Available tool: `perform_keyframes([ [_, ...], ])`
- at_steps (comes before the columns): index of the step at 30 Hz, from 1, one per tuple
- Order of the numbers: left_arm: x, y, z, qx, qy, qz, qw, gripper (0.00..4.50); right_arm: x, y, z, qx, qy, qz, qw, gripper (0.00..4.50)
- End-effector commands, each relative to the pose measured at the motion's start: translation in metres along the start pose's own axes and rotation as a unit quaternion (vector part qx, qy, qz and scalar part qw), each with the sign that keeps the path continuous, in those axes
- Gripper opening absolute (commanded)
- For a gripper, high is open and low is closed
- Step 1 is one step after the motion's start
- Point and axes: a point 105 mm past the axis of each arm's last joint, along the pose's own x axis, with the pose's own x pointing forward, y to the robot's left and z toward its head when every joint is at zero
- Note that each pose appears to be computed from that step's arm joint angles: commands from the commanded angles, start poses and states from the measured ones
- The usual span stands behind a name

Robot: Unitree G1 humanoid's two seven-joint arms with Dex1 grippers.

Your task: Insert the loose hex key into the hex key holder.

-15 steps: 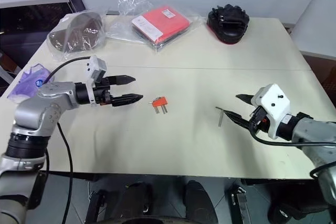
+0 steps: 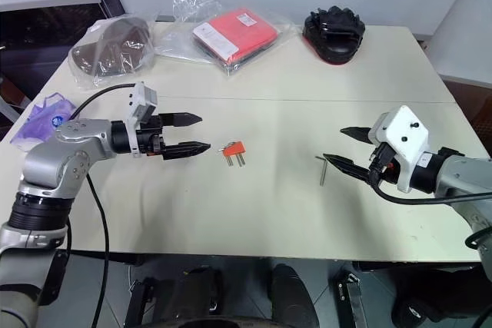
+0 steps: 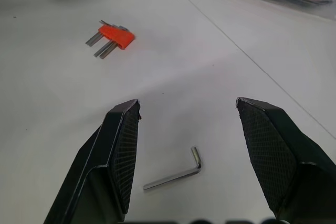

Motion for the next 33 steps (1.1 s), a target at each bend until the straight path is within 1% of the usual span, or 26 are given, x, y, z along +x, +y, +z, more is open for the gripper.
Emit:
perform_keyframes([
  [1,-0.004,0.002,0.015,0.017,-0.019,0.007,1.000,4.47,-0.001,-0.002,0.009,-0.019,-0.008,-0.004,1.000,3.05],
  [13,-0.005,0.004,0.014,0.018,-0.021,0.020,0.999,4.47,0.004,-0.002,0.011,-0.021,-0.012,0.001,1.000,3.05],
  [17,-0.006,0.008,0.013,0.019,-0.023,0.032,0.999,4.47,0.011,-0.006,0.012,-0.032,-0.012,-0.012,0.999,3.05],
  [19,-0.006,0.009,0.009,0.011,-0.024,0.039,0.999,4.47,0.021,-0.011,0.008,-0.049,-0.005,-0.030,0.998,3.05],
  [26,-0.008,0.012,-0.010,-0.006,-0.008,0.053,0.999,4.47,0.075,-0.012,-0.005,-0.043,-0.024,-0.065,0.997,3.05],
  [29,-0.009,0.010,-0.014,-0.009,-0.005,0.056,0.998,4.47,0.109,-0.004,-0.008,-0.035,-0.034,-0.054,0.997,3.05],
  [33,-0.012,0.007,-0.018,-0.011,0.001,0.057,0.998,4.47,0.141,0.003,-0.017,-0.029,-0.031,-0.046,0.998,3.05],
])
